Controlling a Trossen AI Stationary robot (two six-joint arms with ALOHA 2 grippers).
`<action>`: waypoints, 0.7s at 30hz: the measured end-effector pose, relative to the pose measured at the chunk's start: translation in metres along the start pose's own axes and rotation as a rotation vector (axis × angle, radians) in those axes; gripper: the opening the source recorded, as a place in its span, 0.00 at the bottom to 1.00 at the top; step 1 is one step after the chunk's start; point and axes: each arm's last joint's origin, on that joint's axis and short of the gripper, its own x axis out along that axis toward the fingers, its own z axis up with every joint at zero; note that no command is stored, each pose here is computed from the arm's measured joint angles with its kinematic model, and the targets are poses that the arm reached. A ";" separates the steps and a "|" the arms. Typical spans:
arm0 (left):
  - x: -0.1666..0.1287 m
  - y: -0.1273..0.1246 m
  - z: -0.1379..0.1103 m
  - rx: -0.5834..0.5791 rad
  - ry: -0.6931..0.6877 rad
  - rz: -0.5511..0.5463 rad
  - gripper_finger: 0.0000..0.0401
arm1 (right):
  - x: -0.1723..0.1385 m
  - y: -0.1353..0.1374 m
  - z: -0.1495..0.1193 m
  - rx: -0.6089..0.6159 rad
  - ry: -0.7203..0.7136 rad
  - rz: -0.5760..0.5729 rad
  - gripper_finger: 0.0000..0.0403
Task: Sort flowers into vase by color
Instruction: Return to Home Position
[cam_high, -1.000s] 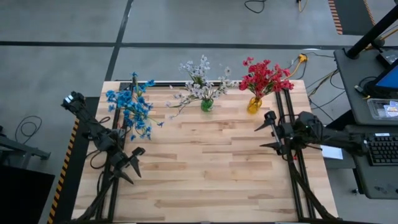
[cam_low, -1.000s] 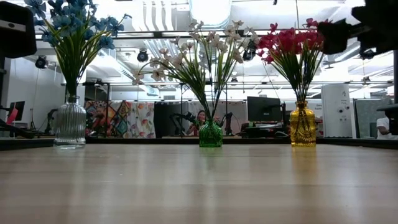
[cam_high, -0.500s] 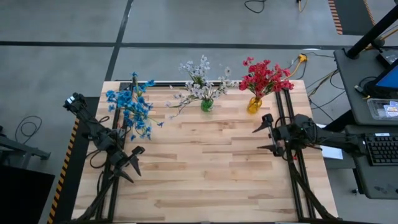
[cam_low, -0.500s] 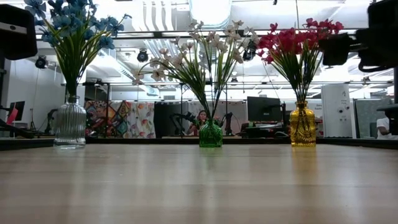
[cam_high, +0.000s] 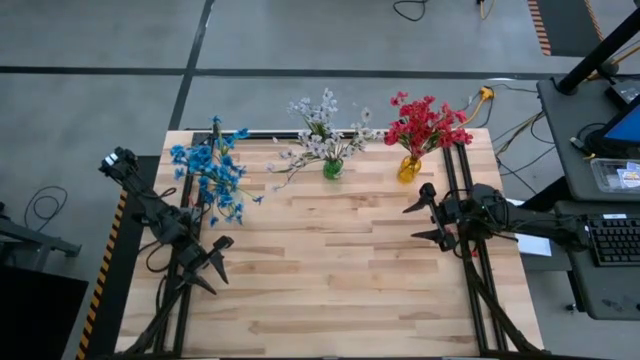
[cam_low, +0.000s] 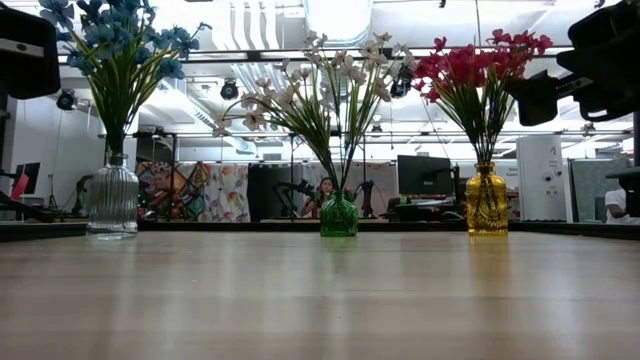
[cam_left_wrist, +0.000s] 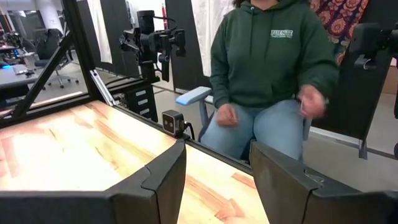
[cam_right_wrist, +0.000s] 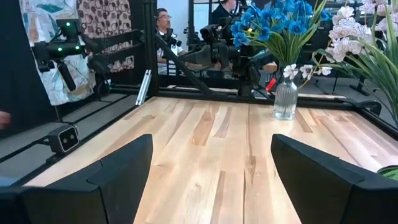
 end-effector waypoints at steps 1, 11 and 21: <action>0.000 0.000 0.000 0.000 0.001 0.000 0.41 | 0.000 0.000 0.000 0.000 0.000 0.000 0.80; 0.002 0.000 -0.002 -0.001 0.025 -0.001 0.41 | 0.000 0.000 0.000 0.001 0.001 0.000 0.78; 0.003 0.000 -0.003 -0.001 0.048 -0.002 0.41 | 0.000 0.000 0.000 0.001 0.002 0.000 0.80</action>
